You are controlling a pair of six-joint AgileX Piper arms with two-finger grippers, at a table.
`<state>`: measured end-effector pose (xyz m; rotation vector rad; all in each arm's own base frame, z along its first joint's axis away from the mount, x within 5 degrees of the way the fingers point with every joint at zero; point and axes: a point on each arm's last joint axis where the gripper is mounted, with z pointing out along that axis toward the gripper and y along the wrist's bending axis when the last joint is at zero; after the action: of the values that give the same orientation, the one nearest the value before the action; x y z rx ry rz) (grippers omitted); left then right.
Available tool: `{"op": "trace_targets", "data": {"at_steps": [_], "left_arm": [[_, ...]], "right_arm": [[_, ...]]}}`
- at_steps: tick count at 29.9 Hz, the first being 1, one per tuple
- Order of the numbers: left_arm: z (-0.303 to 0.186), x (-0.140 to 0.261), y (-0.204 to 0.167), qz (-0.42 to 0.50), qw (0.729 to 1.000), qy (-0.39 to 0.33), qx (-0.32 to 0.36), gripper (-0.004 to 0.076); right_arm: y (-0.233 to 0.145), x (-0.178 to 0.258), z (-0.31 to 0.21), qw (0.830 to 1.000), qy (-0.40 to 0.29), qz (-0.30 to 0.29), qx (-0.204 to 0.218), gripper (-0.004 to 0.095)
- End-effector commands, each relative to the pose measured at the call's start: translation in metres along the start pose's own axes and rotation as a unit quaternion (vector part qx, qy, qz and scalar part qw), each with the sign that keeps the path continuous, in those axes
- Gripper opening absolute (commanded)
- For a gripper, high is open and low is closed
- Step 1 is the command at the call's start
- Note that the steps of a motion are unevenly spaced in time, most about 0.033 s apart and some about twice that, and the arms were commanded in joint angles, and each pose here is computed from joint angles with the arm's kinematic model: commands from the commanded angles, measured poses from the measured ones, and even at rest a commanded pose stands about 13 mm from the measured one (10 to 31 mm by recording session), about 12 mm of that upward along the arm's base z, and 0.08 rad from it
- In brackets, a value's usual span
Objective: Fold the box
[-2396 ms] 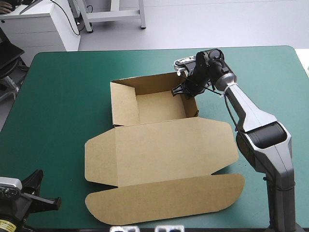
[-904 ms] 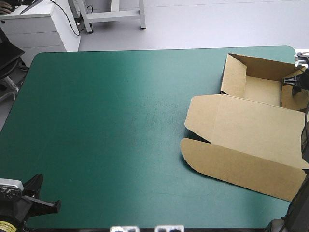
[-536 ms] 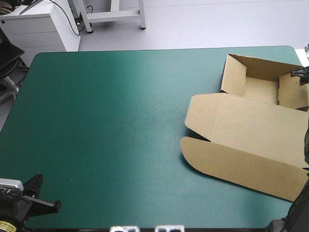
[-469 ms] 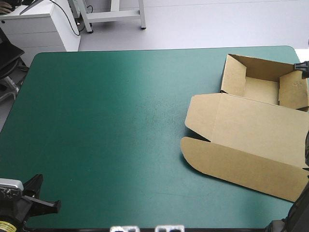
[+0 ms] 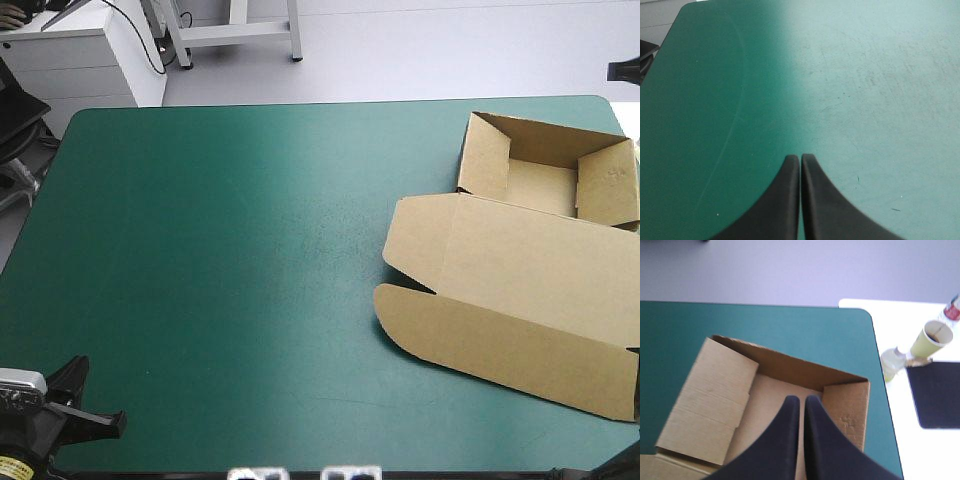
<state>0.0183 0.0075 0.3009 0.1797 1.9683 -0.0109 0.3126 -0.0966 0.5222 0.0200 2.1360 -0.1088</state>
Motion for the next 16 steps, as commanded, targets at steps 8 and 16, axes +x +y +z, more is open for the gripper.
{"op": "trace_targets", "data": {"at_steps": [8,16], "left_arm": [[-0.002,-0.015,0.000,-0.004,0.999,-0.048,0.004,-0.0008],[-0.002,-0.015,-0.001,-0.007,0.999,-0.048,0.007,-0.0008]], "right_arm": [[0.085,0.016,-0.132,0.988,-0.096,-0.081,-0.088,-0.0006],[0.101,0.097,-0.165,0.986,-0.046,-0.128,-0.097,-0.0006]]}}
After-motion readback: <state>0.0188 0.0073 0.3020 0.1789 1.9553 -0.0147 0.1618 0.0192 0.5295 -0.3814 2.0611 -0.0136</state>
